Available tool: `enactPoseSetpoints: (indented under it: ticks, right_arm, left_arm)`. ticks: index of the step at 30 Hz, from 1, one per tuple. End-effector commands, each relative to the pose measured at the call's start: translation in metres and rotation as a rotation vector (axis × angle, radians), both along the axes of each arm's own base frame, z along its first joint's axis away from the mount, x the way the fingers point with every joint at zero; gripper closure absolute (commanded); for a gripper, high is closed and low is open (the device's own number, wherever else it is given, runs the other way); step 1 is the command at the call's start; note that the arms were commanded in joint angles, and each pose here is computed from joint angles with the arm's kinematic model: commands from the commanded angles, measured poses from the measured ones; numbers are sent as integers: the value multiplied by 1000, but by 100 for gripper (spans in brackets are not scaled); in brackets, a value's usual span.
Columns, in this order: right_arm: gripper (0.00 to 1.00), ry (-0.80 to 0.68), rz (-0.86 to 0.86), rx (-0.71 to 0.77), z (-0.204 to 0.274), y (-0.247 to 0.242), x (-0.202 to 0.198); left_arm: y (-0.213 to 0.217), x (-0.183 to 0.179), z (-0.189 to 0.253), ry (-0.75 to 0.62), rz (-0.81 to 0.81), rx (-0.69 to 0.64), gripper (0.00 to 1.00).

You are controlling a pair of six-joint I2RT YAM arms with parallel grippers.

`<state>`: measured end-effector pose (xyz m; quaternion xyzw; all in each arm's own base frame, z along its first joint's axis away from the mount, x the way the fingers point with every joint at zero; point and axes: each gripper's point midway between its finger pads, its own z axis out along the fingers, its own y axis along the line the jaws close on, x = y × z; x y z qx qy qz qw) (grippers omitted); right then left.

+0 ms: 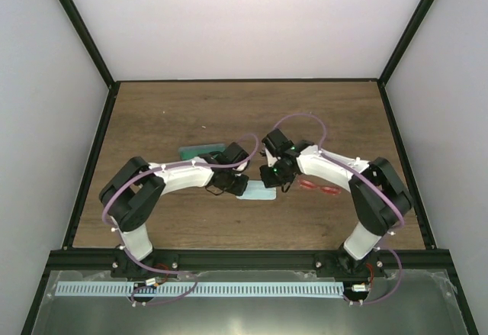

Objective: Organize the sunglasses
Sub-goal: Fold the glasses cleaning cloth at the center of the board.

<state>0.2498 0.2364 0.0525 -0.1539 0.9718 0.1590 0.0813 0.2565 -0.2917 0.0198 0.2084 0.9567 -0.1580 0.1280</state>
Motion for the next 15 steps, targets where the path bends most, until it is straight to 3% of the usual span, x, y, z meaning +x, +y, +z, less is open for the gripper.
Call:
enactPoseSetpoints:
  ticks: [1, 15]
  right_arm:
    - [95, -36, 17, 13, 5, 17, 19]
    - [95, 42, 53, 8, -25, 15, 2]
  left_arm:
    - [-1, -6, 8, -7, 9, -25, 76]
    - [-14, 11, 29, -49, 30, -51, 76]
